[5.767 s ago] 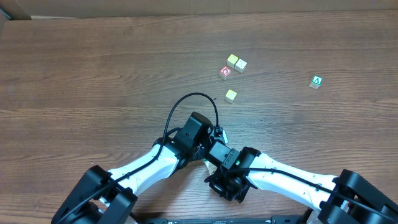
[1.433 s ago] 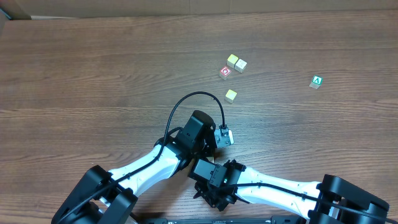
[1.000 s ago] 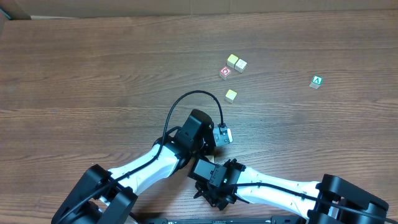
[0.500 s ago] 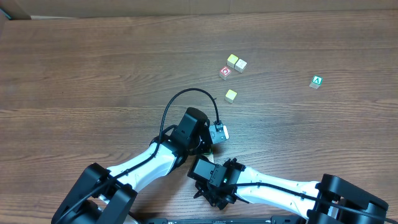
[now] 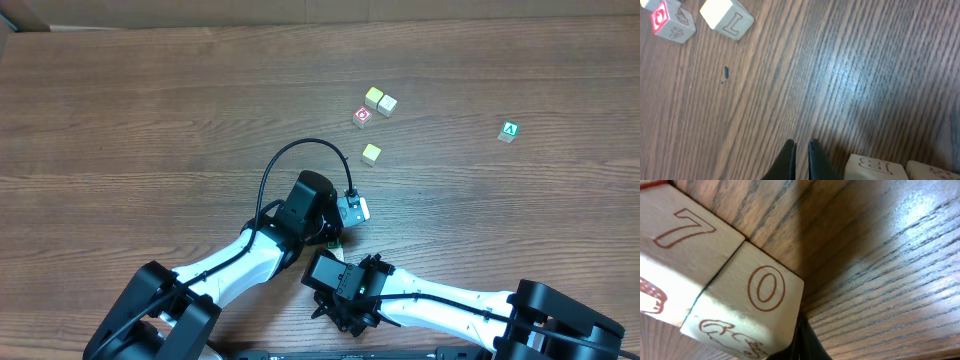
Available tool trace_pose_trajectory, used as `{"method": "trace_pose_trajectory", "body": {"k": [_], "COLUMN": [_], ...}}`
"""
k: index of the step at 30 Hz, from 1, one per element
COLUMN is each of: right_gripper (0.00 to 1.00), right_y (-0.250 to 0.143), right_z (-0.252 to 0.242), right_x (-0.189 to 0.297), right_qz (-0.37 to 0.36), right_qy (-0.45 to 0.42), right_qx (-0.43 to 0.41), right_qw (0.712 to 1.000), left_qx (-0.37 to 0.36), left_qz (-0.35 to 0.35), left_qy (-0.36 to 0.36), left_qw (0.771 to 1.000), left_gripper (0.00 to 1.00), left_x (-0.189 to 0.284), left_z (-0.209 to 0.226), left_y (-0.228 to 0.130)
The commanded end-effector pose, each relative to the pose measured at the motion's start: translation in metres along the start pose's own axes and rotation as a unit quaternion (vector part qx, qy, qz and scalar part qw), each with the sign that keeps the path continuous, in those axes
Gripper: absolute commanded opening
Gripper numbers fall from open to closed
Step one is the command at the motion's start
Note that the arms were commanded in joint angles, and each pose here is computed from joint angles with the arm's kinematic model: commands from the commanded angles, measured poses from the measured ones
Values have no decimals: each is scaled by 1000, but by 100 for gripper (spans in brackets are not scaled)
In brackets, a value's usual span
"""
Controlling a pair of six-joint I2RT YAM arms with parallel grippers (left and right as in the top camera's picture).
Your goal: Flip 5 blocks
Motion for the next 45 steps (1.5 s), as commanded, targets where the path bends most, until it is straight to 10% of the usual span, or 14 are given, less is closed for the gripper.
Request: {"method": "trace_pose_trajectory", "body": {"k": [1,45], "right_gripper": [4,4], "right_y": [5,-17], "right_z": [2,-47], "right_x": [-2,33], "right_qz": [-18,-36], "right_qy": [1,-87], "right_qx": [-5,49], "right_qw": [1000,994], "left_qx": [7,267], "left_qz": [0,46], "left_qy": [-5,37], "left_qw": [1000,962], "left_gripper": [4,4], "left_x": [-2,0], "left_z": [-1,26], "left_y": [-3,-35]}}
Point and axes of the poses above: each gripper's point midway between its finger pads, its own x axis back along the fingers, its own z axis along the line the jaws close on, y = z × x, the point moved 7 cm from there along x, back along the fingers, and after that the axes turned 9 degrees about x, right-handed, at the moved point
